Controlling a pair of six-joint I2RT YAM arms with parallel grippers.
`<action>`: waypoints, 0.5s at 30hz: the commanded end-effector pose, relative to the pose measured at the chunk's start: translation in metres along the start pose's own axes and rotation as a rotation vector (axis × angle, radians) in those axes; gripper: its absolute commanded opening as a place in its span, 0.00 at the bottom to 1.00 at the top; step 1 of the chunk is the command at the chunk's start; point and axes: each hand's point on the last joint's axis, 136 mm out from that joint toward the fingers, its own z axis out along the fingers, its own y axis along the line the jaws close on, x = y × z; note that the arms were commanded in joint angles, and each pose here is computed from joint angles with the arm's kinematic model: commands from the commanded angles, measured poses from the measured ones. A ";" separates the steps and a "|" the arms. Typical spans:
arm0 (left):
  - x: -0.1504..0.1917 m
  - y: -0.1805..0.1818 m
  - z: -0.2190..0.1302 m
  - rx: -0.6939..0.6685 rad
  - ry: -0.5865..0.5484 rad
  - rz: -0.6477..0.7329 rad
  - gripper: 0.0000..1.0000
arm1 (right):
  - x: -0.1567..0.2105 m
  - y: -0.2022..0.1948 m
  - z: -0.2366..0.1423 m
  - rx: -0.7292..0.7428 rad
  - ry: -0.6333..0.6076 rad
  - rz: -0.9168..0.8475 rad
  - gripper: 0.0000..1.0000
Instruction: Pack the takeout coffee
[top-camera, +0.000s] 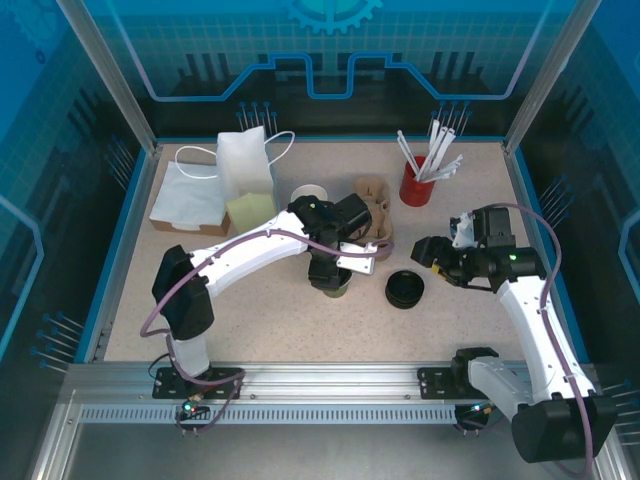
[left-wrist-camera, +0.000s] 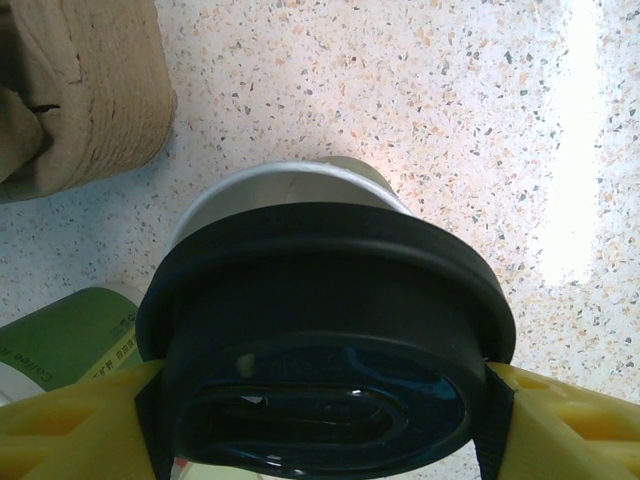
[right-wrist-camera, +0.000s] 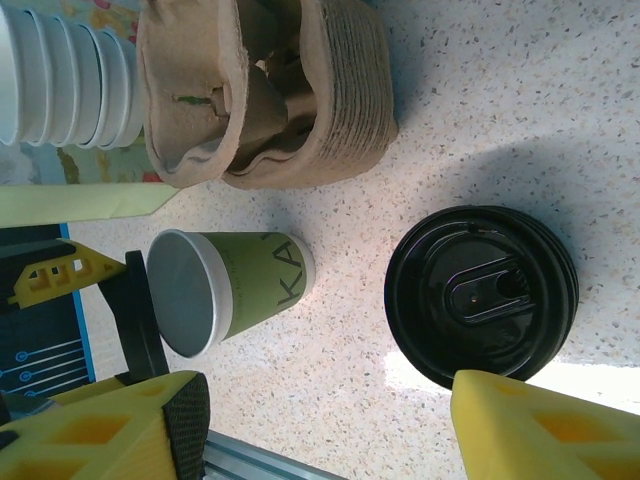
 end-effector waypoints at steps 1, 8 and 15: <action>-0.002 -0.001 -0.001 0.009 0.017 0.028 0.76 | 0.001 0.000 -0.002 -0.019 -0.004 0.000 0.67; -0.004 -0.001 0.004 0.019 0.021 0.015 0.80 | 0.001 0.000 -0.002 -0.023 -0.004 -0.002 0.67; -0.007 0.001 0.002 0.016 0.008 0.008 0.86 | 0.001 0.000 -0.002 -0.026 -0.002 -0.003 0.67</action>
